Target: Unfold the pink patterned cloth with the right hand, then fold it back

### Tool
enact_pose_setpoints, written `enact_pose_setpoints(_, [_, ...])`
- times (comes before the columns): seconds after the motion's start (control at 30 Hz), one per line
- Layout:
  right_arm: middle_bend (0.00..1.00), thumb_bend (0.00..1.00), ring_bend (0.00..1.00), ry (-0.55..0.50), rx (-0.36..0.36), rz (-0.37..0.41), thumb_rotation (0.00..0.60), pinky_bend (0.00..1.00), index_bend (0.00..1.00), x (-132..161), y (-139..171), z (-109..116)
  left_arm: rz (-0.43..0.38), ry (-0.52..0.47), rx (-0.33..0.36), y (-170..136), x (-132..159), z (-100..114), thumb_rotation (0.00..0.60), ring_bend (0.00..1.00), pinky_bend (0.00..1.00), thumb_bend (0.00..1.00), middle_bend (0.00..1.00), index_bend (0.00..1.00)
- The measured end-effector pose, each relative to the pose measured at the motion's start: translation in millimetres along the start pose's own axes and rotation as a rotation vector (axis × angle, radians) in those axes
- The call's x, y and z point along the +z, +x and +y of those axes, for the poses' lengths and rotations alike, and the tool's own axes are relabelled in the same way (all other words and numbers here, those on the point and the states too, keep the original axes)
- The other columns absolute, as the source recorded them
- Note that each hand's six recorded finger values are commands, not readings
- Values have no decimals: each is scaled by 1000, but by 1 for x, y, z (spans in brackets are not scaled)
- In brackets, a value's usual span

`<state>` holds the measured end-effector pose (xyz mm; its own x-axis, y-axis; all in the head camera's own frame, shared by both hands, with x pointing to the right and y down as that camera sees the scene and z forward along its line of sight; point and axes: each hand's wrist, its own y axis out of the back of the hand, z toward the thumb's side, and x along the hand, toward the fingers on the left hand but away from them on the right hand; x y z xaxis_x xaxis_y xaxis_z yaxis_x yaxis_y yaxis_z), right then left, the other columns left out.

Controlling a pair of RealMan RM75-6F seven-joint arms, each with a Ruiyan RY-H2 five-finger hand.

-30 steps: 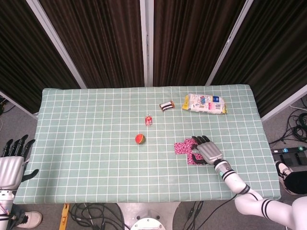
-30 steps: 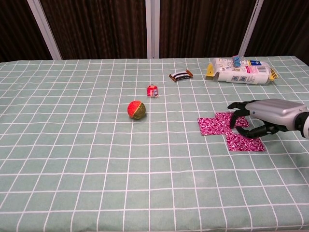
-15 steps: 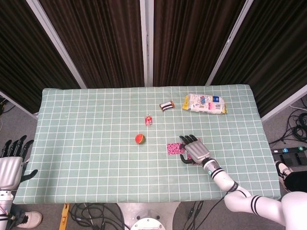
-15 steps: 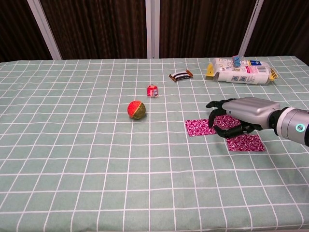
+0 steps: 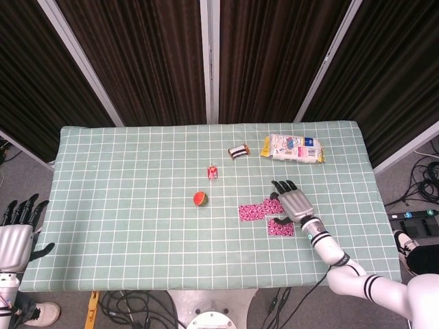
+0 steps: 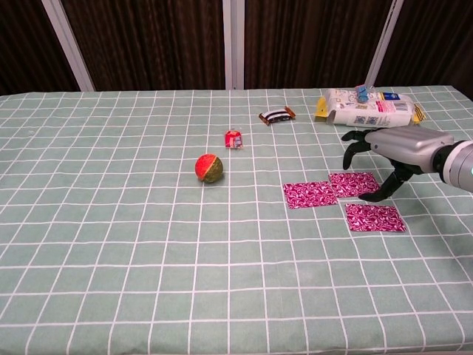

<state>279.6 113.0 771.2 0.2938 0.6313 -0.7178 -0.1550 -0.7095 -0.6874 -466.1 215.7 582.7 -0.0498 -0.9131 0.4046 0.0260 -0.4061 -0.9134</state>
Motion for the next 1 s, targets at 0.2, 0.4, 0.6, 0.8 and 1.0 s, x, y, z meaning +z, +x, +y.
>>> enact_pose_setpoints(0.2, [3, 148, 0, 15, 9, -21, 511, 0, 301, -6, -11, -2, 5, 0, -3, -2, -1, 1, 600, 123, 73, 0, 146, 180])
enact_pose_setpoints(0.4, [3, 147, 0, 26, 18, -35, 511, 0, 301, -10, -18, -5, 7, 3, -7, -2, -1, 0, 600, 123, 73, 0, 146, 180])
enact_pose_setpoints(0.6, [5, 145, 0, 16, 29, -33, 511, 0, 302, -11, -17, -8, 4, 6, -7, -1, 1, 1, 600, 123, 73, 0, 146, 180])
enact_pose_setpoints(0.8, [4, 147, 0, 21, 33, -27, 511, 0, 302, -11, -16, -9, 2, 7, -9, 1, 2, 1, 600, 123, 73, 0, 146, 180])
enact_pose_setpoints(1.0, [18, 146, 0, 25, 30, -36, 515, 0, 360, -12, -19, -10, 6, 7, -10, 0, 1, 0, 600, 123, 73, 0, 146, 180])
